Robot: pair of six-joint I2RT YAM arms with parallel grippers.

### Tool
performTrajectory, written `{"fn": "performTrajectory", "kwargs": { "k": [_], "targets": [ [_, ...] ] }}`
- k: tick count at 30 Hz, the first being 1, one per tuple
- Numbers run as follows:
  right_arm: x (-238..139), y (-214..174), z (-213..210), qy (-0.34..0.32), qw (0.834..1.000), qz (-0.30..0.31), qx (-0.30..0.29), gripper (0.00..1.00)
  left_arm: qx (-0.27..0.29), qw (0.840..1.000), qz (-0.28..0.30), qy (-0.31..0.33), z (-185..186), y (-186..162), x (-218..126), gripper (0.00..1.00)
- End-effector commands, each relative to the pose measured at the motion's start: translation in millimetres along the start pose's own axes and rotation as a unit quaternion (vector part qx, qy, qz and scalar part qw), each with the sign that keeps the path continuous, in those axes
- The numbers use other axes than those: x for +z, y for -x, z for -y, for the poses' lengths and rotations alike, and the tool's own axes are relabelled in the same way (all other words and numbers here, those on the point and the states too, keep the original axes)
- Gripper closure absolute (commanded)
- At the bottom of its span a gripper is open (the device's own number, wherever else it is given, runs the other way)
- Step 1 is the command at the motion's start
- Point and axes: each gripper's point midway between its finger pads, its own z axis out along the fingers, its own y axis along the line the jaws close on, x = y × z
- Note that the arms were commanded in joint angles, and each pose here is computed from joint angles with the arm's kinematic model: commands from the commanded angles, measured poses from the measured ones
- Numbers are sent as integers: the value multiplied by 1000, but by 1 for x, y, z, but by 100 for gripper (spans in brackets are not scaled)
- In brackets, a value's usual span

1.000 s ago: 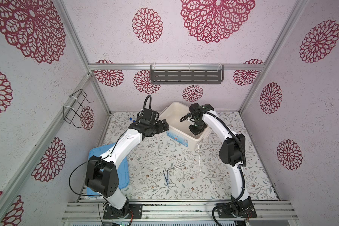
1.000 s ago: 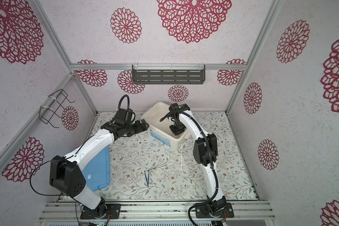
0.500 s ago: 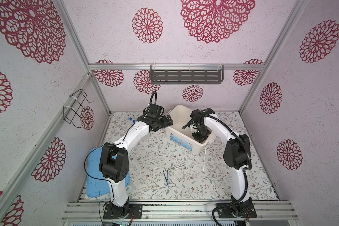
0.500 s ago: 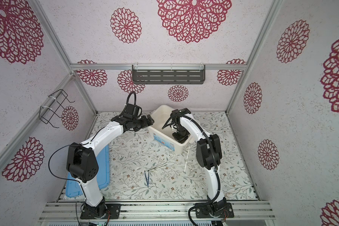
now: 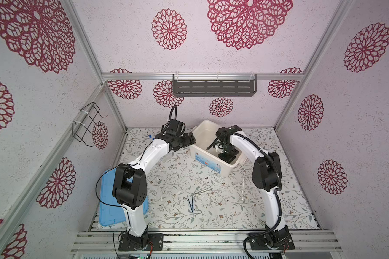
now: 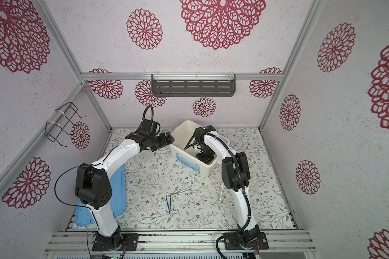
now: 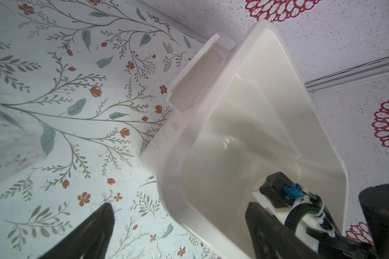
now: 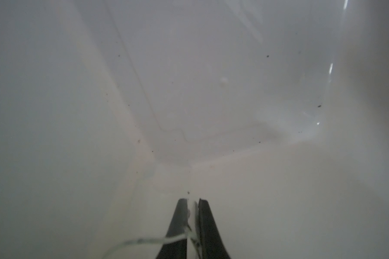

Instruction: Organize the chemistry lab equipment

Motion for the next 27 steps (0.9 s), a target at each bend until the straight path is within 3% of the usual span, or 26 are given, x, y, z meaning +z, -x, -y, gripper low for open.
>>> {"fn": "performTrajectory", "kwargs": {
  "k": [1, 3, 10, 14, 23, 27],
  "targets": [
    [-1, 0, 3, 0, 1000, 4, -11, 100, 6, 1000, 11, -1, -2, 5, -17, 5],
    [5, -1, 6, -8, 1000, -3, -15, 99, 5, 1000, 11, 1, -5, 5, -18, 5],
    [10, -5, 11, -24, 999, -12, -20, 79, -1, 1000, 15, 5, -12, 6, -28, 5],
    [-3, -1, 12, -29, 999, 13, -13, 71, 2, 1000, 22, 9, -13, 9, -37, 5],
    [-84, 3, 25, -65, 989, 127, 43, 60, 33, 997, 69, 27, -8, 24, -77, 5],
    [-142, -8, 56, -131, 962, 204, 124, 47, 58, 993, 99, 33, -2, 31, -101, 5]
  ]
}}
